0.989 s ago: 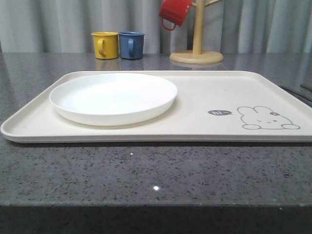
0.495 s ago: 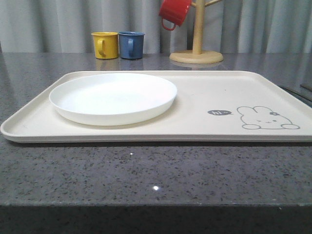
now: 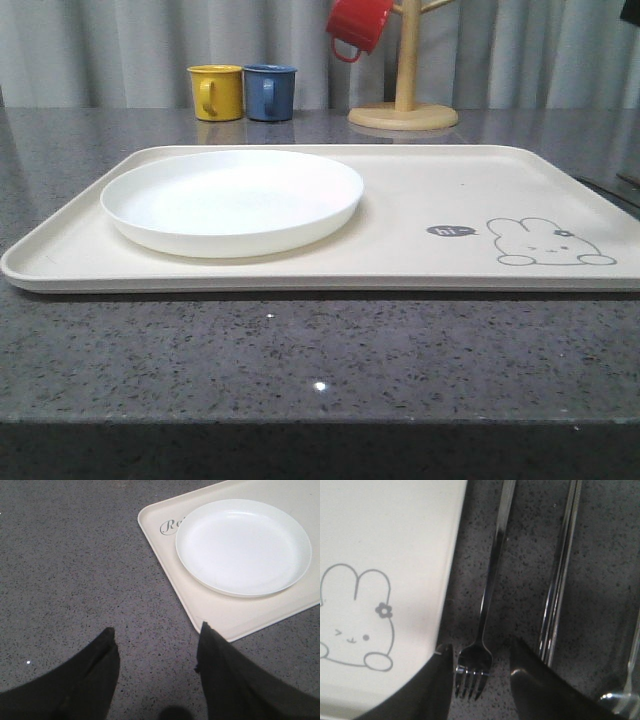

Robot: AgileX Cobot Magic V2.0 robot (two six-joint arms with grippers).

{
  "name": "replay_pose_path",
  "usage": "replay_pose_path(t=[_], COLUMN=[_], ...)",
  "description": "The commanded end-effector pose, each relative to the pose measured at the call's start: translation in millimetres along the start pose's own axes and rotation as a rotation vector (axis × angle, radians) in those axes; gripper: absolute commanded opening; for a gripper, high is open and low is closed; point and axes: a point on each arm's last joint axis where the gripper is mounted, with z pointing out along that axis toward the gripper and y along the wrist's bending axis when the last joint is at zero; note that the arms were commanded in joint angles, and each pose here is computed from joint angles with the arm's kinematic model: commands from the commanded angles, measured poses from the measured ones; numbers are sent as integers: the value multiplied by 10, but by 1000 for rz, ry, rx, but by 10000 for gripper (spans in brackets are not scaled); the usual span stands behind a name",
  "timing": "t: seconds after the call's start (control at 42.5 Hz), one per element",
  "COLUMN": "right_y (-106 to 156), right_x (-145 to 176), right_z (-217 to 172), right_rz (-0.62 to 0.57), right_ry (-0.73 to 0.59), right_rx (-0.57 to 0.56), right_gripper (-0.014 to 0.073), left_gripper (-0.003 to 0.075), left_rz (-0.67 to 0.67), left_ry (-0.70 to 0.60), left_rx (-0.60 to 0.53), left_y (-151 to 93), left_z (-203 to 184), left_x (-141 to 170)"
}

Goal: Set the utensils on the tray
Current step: 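Move the right gripper down over the steel fork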

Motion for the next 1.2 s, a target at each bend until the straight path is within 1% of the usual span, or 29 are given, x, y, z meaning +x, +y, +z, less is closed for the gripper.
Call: replay_pose_path(t=[0.0,0.094,0.283,0.754,0.824,0.918,1.036,1.083,1.177], right_y=[-14,-14,-13,-15,-15,-16,-21,-25,-28], right_x=[-133,-204,-295,-318,-302,-292,-291,-291,-280], right_z=[-66,35,206,441,455,451,443,439,401], right_rz=[12,34,34,34,34,34,31,29,27], right_ry=[-67,-55,-25,57,81,90,88,87,82], right_rx=[14,14,15,18,19,20,25,29,32], right_gripper=[277,277,277,271,233,130,37,23,22], left_gripper=[353,353,353,353,353,353,353,353,353], left_rz=[-8,-8,-8,-8,-8,-8,-8,-8,-8], left_ry=[-95,-95,-95,-95,-95,-95,-95,-95,-95], left_rx=[-5,-5,-5,-5,-5,-5,-5,-5,-5], left_y=[7,7,7,7,7,7,7,7,7], left_z=[-53,-53,-53,-53,-53,-53,-53,-53,-53], left_x=[-128,-128,-128,-128,-128,-128,-128,-128,-128])
